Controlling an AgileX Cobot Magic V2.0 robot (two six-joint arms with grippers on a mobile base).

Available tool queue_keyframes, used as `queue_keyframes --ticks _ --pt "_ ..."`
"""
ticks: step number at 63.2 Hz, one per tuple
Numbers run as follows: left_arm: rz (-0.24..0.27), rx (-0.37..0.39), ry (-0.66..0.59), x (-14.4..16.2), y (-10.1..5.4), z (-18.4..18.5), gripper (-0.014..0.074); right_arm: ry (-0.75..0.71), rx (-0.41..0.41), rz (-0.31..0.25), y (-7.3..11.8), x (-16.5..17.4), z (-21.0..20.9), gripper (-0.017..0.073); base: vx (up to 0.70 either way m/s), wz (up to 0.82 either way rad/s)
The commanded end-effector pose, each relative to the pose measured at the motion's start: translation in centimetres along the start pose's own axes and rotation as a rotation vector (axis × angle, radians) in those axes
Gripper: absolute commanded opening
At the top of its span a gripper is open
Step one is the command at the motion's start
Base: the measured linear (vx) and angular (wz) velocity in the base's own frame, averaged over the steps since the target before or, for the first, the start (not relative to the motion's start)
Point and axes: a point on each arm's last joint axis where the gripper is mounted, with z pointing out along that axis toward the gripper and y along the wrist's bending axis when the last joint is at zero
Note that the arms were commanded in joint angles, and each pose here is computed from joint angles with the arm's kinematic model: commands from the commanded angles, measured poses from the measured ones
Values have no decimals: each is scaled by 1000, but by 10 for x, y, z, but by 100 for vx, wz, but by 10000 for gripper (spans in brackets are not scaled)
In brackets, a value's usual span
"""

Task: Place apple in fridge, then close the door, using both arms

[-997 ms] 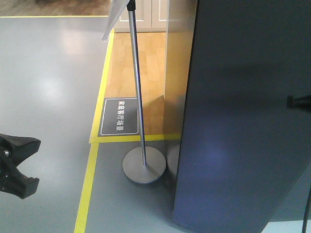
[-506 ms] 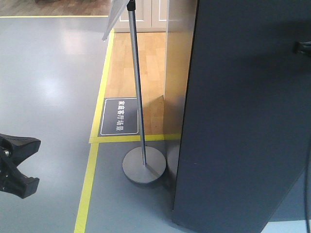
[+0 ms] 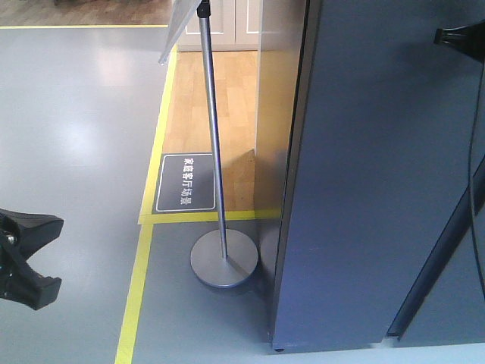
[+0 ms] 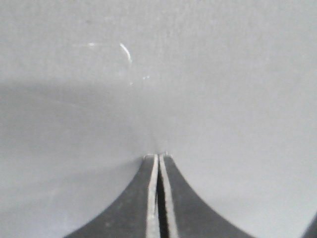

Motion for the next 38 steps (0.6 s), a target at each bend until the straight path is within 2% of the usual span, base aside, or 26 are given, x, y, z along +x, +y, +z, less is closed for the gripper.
queue_keyframes --ticks 1,10,22,30,38 --pt "-11 -7 -93 -13 1 -7 -6 -219 -15 -10 2 -30 2 -3 -1 -2" --pt "-11 -7 -94 -13 1 -6 -6 -147 -7 -8 1 -29 -5 -3 -1 -2" --pt "-11 -7 -95 -13 1 -7 -6 -1 7 -38 1 -30 -36 -3 0 -1" --pt "-11 -7 -94 -13 1 -6 -6 25 -32 -111 16 -21 -68 -3 0 0" --pt "-11 -7 -94 -13 1 -6 -6 58 -92 -127 35 -2 -104 -3 0 0"
